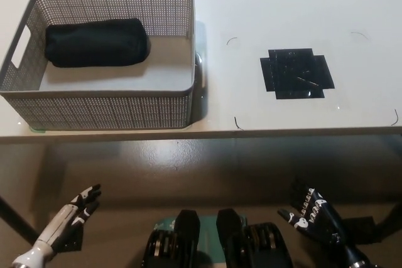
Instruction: Use the right hand to pick up the pencil case on the right hand side and put it into a grey container on the left side
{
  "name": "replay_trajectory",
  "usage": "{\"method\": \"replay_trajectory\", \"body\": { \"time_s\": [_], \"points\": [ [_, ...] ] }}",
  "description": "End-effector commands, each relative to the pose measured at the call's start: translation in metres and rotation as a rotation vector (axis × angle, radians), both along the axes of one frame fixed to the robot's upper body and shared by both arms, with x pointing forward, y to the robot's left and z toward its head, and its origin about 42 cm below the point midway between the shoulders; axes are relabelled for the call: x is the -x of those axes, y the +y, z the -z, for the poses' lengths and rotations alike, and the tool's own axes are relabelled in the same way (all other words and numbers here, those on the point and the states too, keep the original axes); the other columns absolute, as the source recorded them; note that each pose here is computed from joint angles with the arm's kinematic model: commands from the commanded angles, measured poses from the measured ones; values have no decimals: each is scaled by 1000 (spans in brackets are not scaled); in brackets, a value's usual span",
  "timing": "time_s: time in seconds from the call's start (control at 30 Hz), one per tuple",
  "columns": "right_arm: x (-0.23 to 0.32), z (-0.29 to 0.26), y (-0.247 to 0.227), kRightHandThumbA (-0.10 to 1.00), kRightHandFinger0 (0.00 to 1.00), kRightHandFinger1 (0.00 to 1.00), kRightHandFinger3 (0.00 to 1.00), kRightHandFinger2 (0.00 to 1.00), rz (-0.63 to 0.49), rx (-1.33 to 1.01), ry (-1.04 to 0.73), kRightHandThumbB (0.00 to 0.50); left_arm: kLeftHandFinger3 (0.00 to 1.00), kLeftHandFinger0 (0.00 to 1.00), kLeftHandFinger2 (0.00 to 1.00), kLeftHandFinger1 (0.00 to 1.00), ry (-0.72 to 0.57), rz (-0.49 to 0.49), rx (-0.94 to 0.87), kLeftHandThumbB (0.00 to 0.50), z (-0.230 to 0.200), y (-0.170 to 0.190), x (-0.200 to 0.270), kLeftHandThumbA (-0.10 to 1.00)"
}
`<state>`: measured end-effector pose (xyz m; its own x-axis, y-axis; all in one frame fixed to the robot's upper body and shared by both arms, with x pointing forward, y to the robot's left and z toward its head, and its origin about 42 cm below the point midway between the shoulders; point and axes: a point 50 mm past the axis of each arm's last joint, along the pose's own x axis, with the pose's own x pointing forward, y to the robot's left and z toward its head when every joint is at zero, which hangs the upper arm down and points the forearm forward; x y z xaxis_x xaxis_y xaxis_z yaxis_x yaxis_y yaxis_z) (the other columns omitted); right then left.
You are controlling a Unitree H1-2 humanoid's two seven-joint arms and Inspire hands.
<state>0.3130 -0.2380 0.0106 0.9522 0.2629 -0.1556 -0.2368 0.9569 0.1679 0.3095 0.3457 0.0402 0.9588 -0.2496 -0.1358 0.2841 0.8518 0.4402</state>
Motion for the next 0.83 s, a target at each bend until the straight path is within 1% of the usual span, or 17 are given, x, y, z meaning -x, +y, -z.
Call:
{"method": "replay_trajectory", "body": {
  "time_s": [0.0,0.03,0.17,0.23,0.3,0.37,0.47,0.63,0.7,0.73,0.8],
  "points": [
    [-14,-18,-1,1000,1000,1000,1000,1000,-13,-18,-97,276,1000,1000,1000,1000,83,-7,355,457,-18,12,-14,1000],
    [-14,-18,-1,1000,1000,1000,1000,1000,-12,-20,-96,271,1000,1000,1000,1000,88,-8,350,464,-19,13,-14,1000],
    [-16,-19,-1,1000,1000,1000,1000,1000,-11,-19,-96,269,1000,1000,1000,1000,75,0,322,435,-21,13,-16,1000],
    [-16,-19,-1,1000,1000,1000,1000,1000,-9,-25,-96,264,1000,1000,1000,1000,63,-3,292,440,-21,14,-16,1000],
    [-16,-19,-2,1000,1000,1000,1000,1000,-9,-23,-92,258,1000,1000,1000,1000,60,-4,262,466,-21,14,-16,1000],
    [-21,-23,-1,1000,1000,1000,1000,1000,-10,-17,-96,260,1000,1000,1000,1000,51,-8,256,481,-23,15,-16,1000],
    [-21,-26,-5,1000,1000,1000,1000,1000,-15,-1,-104,258,1000,1000,1000,1000,40,-10,233,461,-20,13,-15,1000],
    [-14,-24,-7,1000,1000,1000,1000,1000,-36,6,-105,250,1000,1000,1000,1000,46,-14,234,452,-12,12,-1,1000],
    [-14,-23,-7,1000,1000,1000,1000,1000,-39,8,-104,258,1000,1000,1000,1000,45,-19,227,448,-11,13,1,1000],
    [-13,-23,-6,1000,1000,1000,1000,1000,-40,7,-105,274,1000,1000,1000,1000,45,-21,227,441,-11,13,3,1000],
    [-10,-22,-6,1000,1000,1000,1000,1000,-42,9,-102,273,1000,1000,1000,1000,50,-21,228,438,-9,13,5,1000]
  ]
}}
